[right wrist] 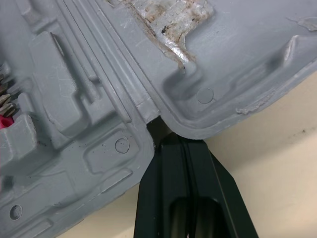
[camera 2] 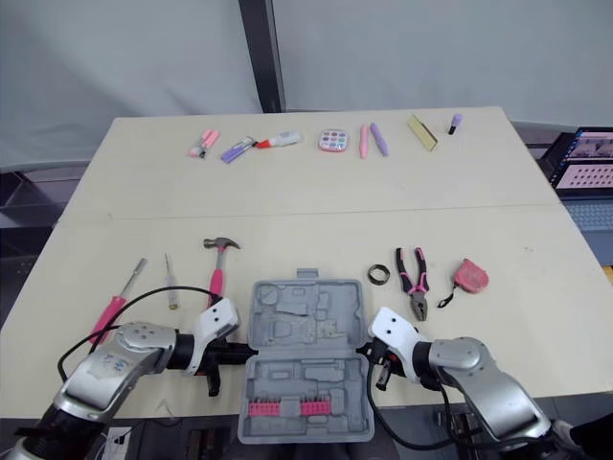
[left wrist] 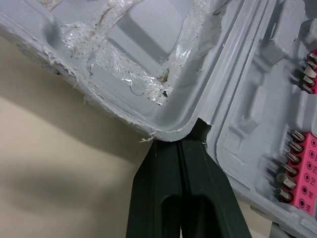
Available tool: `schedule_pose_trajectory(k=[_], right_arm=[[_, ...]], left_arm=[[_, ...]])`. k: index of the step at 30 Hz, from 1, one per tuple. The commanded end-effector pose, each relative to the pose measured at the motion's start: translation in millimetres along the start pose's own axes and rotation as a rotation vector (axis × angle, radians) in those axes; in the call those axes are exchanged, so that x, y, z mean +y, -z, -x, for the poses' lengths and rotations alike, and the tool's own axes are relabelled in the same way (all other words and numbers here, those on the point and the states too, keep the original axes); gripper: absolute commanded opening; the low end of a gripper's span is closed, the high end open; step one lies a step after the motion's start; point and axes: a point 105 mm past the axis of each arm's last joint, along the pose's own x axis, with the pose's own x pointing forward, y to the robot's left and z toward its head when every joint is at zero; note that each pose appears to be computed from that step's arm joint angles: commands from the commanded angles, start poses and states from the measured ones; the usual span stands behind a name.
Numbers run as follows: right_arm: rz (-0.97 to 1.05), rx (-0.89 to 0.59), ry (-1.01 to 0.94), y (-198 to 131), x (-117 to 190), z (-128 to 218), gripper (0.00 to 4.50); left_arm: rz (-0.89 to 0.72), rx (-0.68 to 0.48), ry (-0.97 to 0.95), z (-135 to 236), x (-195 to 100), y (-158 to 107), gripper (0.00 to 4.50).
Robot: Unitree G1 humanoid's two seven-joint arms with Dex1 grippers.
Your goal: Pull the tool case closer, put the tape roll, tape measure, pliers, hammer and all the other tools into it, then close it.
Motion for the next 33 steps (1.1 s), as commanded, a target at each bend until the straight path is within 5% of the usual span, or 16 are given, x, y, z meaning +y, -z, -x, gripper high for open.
schedule_pose_trajectory(k=[1,33], right_arm=[[0.042,-0.063,-0.076,-17.7,16.5,-2.0,0.03],[0.05,-0.018,-0.005,-6.8,-8.2,12.4,0.03]], left_arm=[[-0.007,-0.009,0.069,-7.1,-15.8,-0.5,0.0],[0.034,0.025,-0.036,12.8,7.9,15.0,0.0]])
